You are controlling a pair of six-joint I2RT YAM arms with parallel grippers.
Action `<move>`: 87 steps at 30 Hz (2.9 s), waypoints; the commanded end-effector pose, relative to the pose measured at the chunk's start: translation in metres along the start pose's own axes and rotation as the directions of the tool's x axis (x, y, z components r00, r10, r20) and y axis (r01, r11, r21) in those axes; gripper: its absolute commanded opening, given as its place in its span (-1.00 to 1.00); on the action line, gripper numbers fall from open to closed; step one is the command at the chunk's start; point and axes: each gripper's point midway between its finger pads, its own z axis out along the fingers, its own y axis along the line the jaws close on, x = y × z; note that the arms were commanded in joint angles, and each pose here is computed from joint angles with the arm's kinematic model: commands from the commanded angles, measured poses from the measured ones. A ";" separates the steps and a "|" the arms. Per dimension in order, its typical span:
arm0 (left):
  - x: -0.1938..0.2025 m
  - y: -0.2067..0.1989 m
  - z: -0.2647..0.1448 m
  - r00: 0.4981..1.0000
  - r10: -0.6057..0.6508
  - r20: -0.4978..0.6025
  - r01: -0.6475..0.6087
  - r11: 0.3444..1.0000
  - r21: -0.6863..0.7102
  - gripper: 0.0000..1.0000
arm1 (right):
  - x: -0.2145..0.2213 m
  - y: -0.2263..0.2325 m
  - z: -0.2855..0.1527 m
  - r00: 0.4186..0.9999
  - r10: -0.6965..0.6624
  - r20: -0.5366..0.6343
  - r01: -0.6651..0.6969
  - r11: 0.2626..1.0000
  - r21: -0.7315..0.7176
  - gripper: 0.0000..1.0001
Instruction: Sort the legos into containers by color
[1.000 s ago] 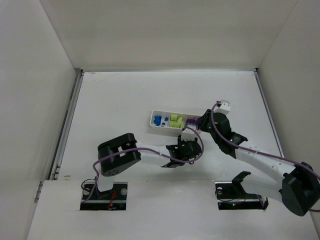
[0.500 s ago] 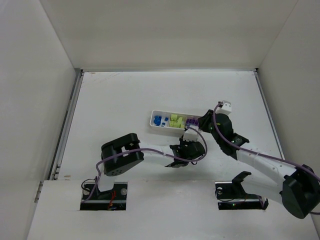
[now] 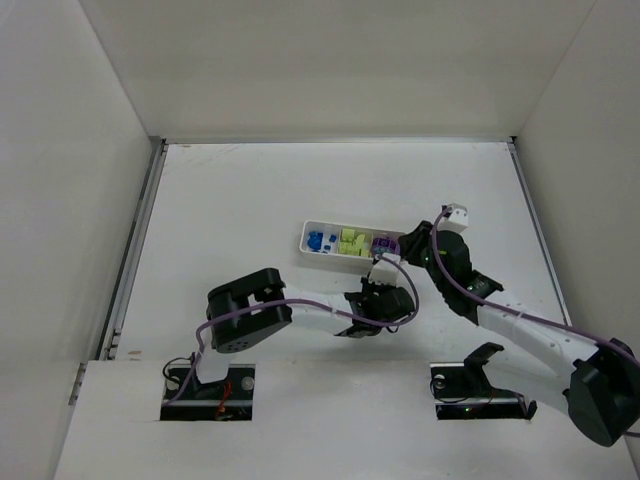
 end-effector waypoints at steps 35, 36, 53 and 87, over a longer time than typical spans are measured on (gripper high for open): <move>-0.148 0.171 0.024 0.948 -0.273 0.165 0.290 0.953 -0.091 -0.42 | -0.046 -0.052 -0.018 0.951 0.177 0.255 -0.202 0.977 0.075 0.16; -0.150 0.172 0.022 0.946 -0.276 0.171 0.294 0.952 -0.090 -0.37 | -0.047 -0.057 -0.018 0.947 0.184 0.261 -0.212 0.974 0.084 0.17; -0.165 0.266 -0.081 0.851 -0.365 0.378 0.442 0.886 -0.141 1.00 | -0.044 -0.071 -0.014 0.936 0.217 0.279 -0.255 0.961 0.109 0.29; -0.065 0.342 -0.107 0.761 -0.510 0.399 0.621 0.750 -0.226 1.00 | -0.023 -0.112 0.006 0.942 0.132 0.309 -0.213 0.945 0.246 -0.02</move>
